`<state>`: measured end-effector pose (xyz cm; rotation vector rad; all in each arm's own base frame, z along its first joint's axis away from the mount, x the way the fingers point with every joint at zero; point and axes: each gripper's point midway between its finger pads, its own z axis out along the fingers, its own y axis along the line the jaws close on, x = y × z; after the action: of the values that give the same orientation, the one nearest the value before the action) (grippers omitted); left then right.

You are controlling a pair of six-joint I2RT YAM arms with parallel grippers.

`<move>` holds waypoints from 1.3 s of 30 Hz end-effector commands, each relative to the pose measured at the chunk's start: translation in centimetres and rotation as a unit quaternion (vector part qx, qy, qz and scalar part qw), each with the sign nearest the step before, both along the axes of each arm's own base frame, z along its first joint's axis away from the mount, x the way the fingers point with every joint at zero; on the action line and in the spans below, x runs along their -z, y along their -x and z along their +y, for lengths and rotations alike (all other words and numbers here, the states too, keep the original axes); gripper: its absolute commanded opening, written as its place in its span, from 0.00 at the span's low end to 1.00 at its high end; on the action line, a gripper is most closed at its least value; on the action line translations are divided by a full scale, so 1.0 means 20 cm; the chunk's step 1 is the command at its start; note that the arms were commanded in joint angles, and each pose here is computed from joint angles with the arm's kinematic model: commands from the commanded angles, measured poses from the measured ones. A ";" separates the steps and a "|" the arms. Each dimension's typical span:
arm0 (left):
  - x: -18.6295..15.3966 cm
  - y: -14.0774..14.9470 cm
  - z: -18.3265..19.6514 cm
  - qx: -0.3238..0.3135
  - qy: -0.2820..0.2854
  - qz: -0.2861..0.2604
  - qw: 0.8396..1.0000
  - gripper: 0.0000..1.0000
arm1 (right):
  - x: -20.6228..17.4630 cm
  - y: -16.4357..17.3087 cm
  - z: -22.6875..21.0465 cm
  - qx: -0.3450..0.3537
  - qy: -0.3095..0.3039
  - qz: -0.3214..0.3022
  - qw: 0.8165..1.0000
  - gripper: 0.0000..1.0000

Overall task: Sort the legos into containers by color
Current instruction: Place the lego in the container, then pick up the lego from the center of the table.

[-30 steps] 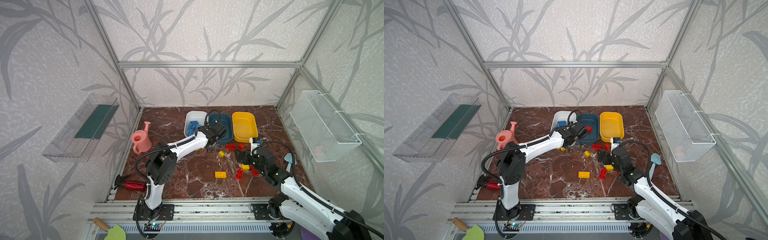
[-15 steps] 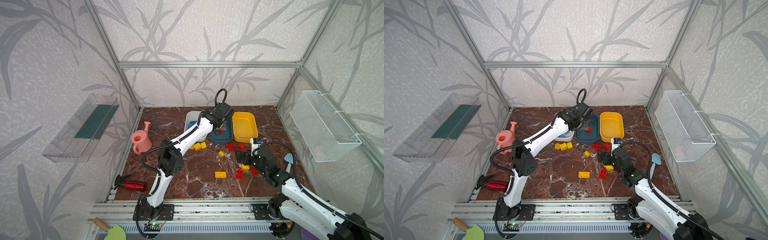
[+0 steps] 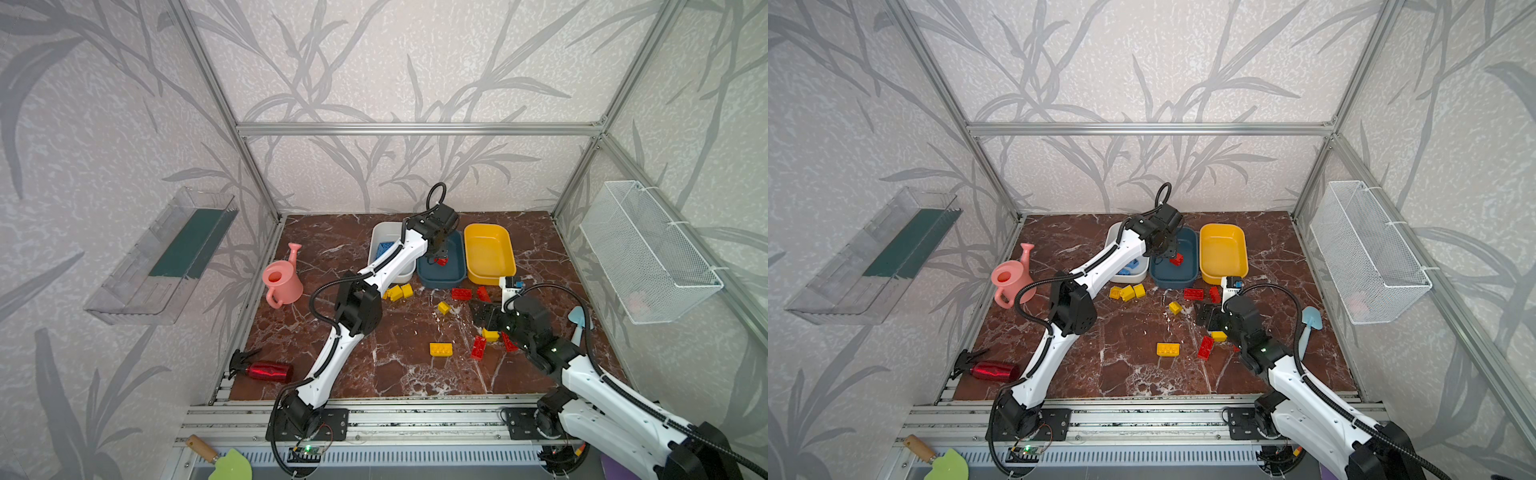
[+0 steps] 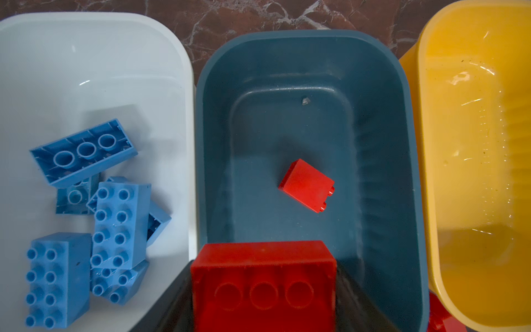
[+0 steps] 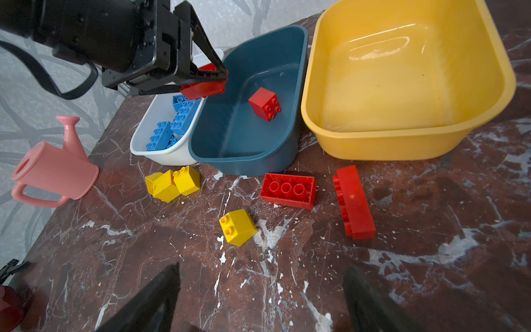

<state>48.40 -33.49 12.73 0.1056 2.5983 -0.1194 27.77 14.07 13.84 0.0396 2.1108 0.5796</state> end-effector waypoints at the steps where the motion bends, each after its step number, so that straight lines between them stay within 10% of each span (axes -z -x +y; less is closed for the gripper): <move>1: 0.01 -0.03 -0.03 0.015 0.010 0.000 1.000 0.62 | 0.00 0.00 0.02 -0.006 -0.007 -0.005 1.000 0.89; 19: -0.30 0.03 0.00 0.039 0.037 -0.021 0.998 0.85 | -0.07 0.01 0.02 -0.010 0.000 0.003 1.000 0.90; 39: -0.77 0.64 0.47 0.002 0.080 -0.092 0.993 0.85 | -0.27 0.14 -0.01 -0.050 0.150 0.069 0.985 0.90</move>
<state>36.51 -25.83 28.08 0.1112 2.4163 -0.3254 26.09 14.68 20.89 -0.1497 2.2322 0.4324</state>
